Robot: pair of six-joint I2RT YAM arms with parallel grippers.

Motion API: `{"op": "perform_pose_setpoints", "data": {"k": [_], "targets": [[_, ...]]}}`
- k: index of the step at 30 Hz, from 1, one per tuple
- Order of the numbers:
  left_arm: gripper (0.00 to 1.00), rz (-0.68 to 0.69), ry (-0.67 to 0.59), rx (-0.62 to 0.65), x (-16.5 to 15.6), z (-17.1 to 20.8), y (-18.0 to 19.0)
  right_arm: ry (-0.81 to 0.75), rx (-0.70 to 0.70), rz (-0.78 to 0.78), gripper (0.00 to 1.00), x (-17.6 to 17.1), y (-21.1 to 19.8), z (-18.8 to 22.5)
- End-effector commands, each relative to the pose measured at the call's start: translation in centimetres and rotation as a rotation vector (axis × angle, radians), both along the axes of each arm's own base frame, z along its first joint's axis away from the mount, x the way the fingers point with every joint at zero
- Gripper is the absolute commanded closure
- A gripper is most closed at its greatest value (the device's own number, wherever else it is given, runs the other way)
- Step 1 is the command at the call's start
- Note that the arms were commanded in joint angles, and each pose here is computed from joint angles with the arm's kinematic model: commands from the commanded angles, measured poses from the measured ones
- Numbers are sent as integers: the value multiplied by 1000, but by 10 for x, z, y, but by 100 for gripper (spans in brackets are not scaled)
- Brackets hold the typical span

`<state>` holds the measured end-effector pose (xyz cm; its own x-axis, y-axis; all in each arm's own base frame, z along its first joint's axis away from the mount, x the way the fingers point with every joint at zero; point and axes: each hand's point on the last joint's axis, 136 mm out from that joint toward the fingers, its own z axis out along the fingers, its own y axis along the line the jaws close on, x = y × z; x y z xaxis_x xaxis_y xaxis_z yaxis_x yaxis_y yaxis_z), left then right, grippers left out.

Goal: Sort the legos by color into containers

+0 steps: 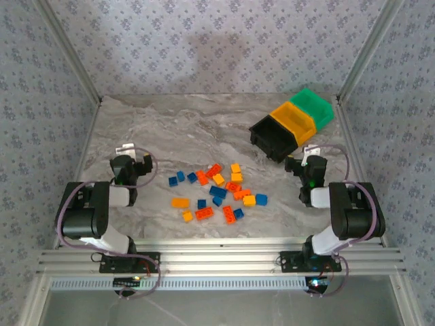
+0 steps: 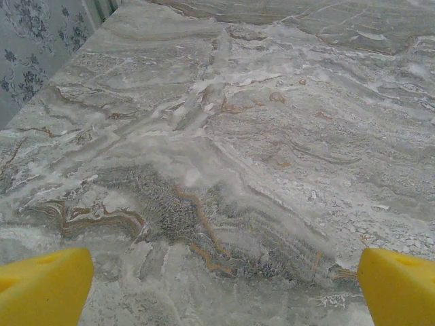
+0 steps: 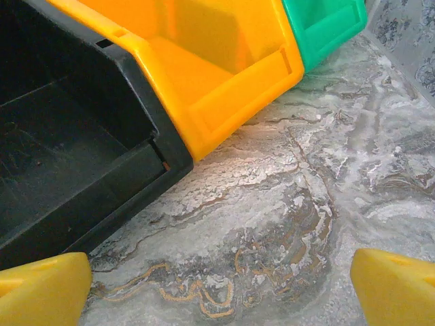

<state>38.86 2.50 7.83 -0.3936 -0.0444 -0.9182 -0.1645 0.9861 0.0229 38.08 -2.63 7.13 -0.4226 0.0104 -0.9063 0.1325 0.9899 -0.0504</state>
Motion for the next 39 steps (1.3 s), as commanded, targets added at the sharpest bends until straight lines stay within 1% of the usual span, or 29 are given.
{"op": "perform_pose_setpoints", "data": {"k": [1, 39], "targets": [[0, -11, -32, 2, 7, 12, 0, -44, -7, 3, 0, 8, -2, 14], [0, -20, -38, -11, 8, 14, -1, -49, -13, -7, 0, 8, -3, 16]]}}
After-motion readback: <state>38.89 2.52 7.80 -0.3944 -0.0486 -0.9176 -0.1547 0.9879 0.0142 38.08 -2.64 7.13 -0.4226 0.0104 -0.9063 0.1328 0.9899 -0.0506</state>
